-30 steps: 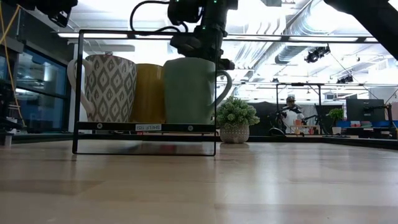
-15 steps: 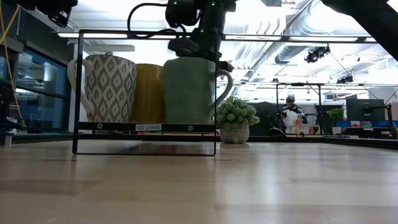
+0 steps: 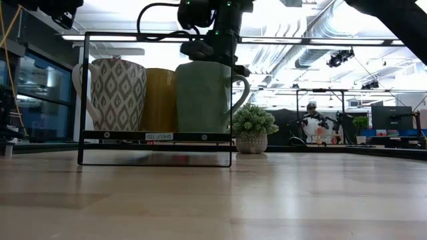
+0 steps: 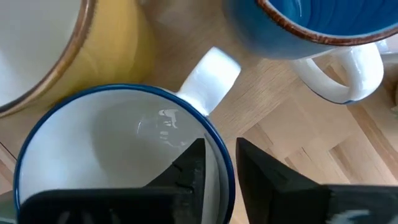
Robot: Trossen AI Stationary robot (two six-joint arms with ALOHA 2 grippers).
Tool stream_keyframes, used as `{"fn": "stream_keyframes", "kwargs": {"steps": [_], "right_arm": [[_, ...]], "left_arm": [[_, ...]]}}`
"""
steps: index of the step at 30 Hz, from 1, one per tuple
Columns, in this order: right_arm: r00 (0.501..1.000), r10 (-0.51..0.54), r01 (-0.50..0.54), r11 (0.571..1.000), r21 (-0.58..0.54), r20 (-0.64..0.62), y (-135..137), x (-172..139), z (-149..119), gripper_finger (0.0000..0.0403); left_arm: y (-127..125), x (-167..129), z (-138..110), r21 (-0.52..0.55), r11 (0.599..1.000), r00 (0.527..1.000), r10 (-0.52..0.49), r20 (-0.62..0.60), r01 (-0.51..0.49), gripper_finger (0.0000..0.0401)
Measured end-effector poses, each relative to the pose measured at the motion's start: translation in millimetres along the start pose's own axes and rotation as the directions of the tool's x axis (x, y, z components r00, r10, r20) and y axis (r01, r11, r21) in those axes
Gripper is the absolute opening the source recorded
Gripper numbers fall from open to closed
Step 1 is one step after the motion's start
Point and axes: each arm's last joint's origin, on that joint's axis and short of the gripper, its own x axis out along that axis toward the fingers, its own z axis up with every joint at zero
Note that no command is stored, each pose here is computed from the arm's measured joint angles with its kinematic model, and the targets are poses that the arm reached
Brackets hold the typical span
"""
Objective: Place coffee mugs
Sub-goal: Put the blue patterned mug on the shelf, then adjust the mugs on the shelf
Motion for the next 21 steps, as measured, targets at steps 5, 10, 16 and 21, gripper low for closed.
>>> {"fn": "stream_keyframes", "kwargs": {"steps": [5, 10, 16, 21], "right_arm": [[1.0, 0.001, -0.001, 1.0, -0.003, 0.003, 0, -1, 0, 0.0089], [1.0, 0.01, -0.01, 1.0, -0.005, 0.021, 1, -9, 3, 0.0102], [0.999, -0.01, 0.011, 0.999, -0.03, 0.048, -1, -42, 7, 0.0103], [0.992, -0.056, 0.068, 0.992, -0.104, 0.117, -2, -81, 2, 0.0103]], "left_arm": [[0, 0, 0, 0.0, 1.0, 1.0, 0.0, 0.0, 0.0, 0.0078], [0, 0, 0, 0.0, 1.0, 1.0, 0.001, 0.0, -0.001, 0.0078], [0, 0, 0, 0.001, 1.0, 1.0, 0.0, 0.0, 0.0, 0.0078], [0, 0, 0, 0.0, 1.0, 1.0, 0.0, 0.0, 0.0, 0.0078]]}}
